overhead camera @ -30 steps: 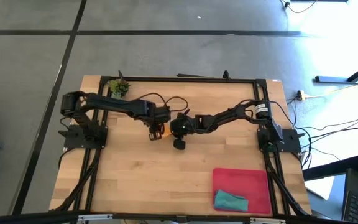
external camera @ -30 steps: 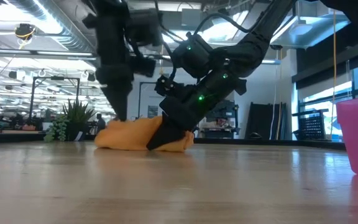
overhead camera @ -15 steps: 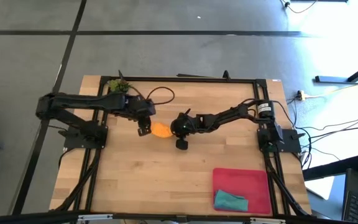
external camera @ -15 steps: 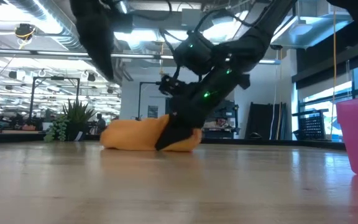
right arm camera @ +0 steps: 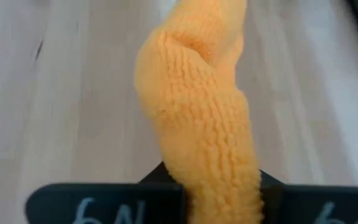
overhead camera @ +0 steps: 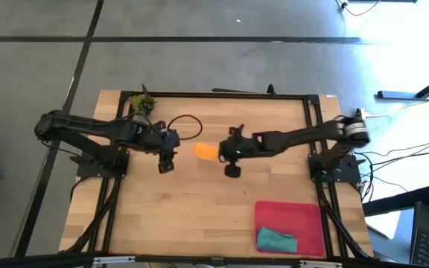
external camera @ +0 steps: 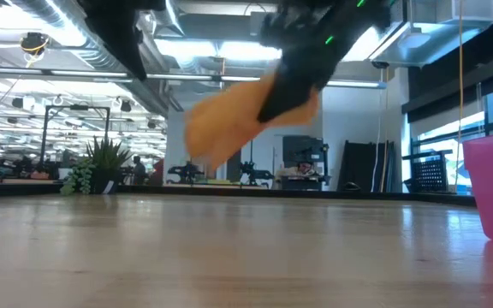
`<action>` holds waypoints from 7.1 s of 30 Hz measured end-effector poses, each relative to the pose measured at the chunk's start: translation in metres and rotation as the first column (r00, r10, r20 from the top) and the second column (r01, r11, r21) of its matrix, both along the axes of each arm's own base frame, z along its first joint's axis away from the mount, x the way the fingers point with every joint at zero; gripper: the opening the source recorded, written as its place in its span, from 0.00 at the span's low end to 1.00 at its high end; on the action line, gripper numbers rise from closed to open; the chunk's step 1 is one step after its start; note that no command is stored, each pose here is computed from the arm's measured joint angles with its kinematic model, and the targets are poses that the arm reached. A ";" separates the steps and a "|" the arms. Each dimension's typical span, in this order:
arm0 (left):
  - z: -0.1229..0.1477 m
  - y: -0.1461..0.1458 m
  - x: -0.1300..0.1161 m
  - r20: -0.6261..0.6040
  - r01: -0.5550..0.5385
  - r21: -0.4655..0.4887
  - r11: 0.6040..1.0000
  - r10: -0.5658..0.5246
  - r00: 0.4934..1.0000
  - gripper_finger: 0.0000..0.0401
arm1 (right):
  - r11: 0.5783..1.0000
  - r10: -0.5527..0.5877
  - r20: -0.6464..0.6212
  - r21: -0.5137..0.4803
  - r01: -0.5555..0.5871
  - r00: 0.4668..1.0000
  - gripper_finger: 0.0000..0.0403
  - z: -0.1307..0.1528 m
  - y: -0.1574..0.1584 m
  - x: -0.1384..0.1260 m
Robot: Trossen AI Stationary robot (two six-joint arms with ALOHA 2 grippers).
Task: Roll microfiber towels into tight, uniform cylinder then place into a basket
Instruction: Put the orange microfiber cloth into the red bin, then return to Home Position
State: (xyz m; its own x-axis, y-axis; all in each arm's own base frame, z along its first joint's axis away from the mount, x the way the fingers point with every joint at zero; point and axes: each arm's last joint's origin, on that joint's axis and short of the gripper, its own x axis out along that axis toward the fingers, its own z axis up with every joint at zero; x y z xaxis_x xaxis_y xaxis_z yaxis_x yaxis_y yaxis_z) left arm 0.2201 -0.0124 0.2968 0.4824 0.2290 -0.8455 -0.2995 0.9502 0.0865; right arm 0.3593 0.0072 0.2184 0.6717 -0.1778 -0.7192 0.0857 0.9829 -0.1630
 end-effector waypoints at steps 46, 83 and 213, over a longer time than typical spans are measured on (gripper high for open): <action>0.012 -0.067 0.003 0.205 0.293 0.048 0.955 -0.296 0.933 0.33 | 0.917 -0.113 -0.192 0.357 0.177 0.975 0.07 -0.032 0.231 -0.233; 0.015 -0.069 0.006 0.244 0.291 0.046 0.955 -0.294 0.924 0.33 | 0.894 -0.124 -0.516 0.313 0.321 0.848 0.53 -0.079 0.215 -0.177; -0.133 0.010 -0.118 0.799 0.133 0.167 0.977 -0.213 0.562 0.05 | 0.860 0.442 0.562 -0.043 -0.509 0.700 0.01 -0.074 -0.001 -0.228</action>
State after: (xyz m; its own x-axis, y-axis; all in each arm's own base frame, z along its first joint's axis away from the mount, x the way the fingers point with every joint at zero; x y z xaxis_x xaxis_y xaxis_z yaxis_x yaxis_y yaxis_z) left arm 0.1017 -0.0028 0.1641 0.9917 0.1106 -0.0649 -0.1127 0.9932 -0.0306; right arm 0.1310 0.0058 0.1441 0.9211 0.3281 -0.2096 -0.3586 0.9246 -0.1284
